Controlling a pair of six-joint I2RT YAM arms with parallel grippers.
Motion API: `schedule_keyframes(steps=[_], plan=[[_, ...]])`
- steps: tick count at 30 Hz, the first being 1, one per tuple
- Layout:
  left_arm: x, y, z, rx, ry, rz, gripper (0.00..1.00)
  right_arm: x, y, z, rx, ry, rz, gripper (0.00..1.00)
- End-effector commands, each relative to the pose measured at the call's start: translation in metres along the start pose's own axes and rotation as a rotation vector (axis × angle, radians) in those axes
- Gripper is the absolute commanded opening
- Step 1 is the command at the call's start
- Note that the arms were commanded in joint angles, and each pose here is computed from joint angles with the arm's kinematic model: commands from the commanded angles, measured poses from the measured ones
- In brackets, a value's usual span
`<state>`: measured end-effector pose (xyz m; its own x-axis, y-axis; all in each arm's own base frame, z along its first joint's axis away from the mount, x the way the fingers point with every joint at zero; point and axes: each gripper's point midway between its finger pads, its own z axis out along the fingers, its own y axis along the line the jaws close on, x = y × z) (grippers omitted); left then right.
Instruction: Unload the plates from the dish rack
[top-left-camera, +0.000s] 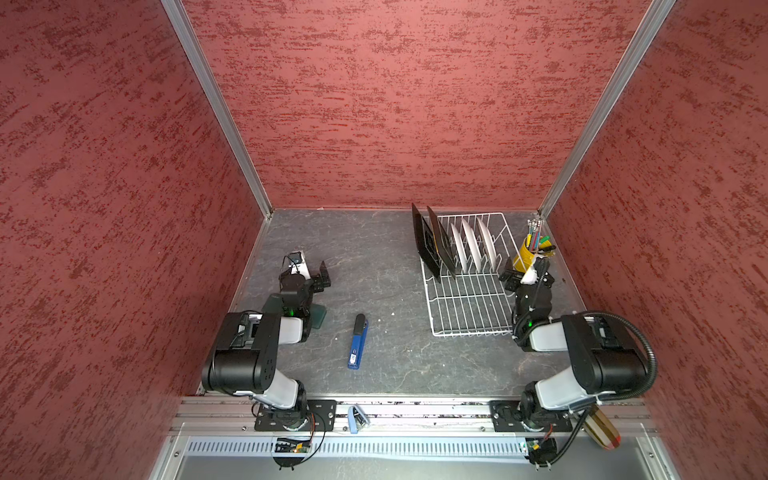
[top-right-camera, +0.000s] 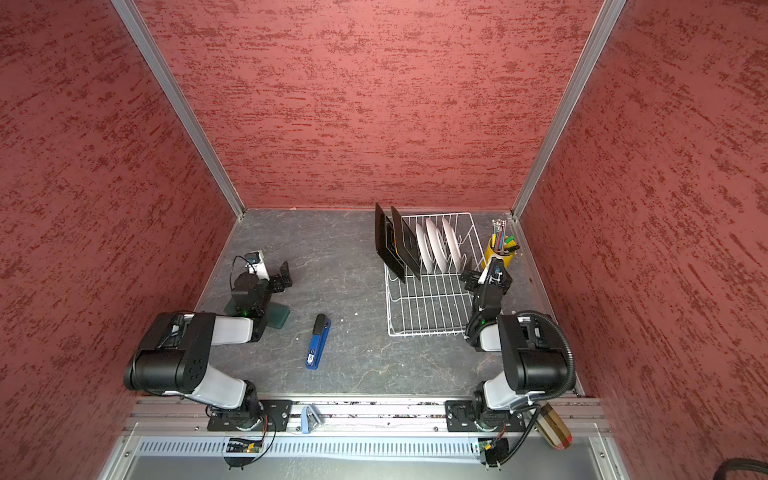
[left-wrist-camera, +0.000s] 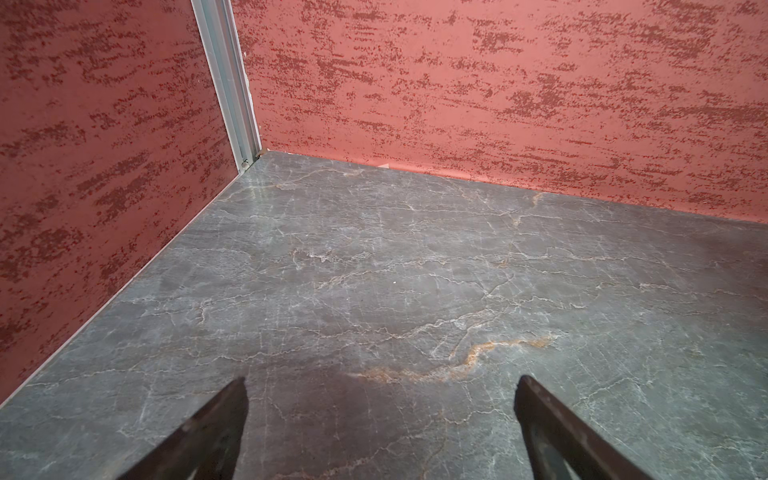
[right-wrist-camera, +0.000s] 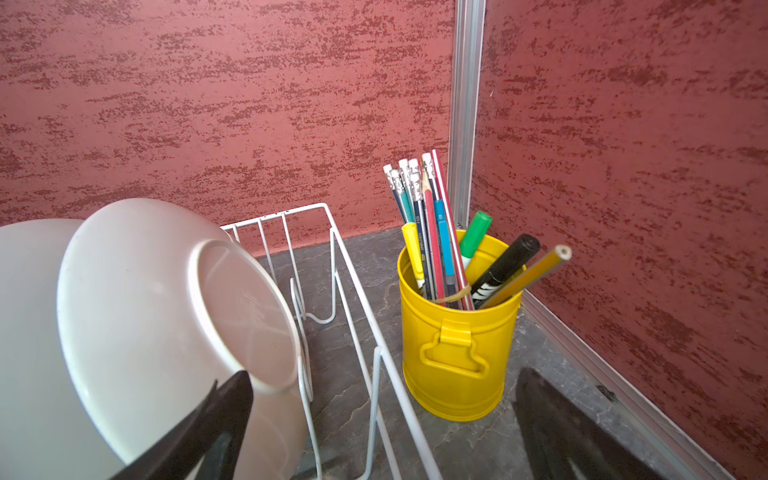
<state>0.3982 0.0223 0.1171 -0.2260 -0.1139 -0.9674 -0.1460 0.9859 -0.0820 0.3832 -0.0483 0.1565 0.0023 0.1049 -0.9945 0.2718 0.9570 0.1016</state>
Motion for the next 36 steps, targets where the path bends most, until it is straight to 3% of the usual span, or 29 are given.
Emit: schedule_keyframes(steps=[1,36], plan=[[0.0005,0.0010,0.0001,-0.010,-0.004,0.011,1.00,0.0185,-0.0027,-0.0026,0.005,0.063,-0.027,0.99],[-0.0004,0.0040,-0.0023,-0.032,-0.018,0.009,0.99,0.0114,-0.0079,-0.0114,0.021,0.026,-0.013,0.99]])
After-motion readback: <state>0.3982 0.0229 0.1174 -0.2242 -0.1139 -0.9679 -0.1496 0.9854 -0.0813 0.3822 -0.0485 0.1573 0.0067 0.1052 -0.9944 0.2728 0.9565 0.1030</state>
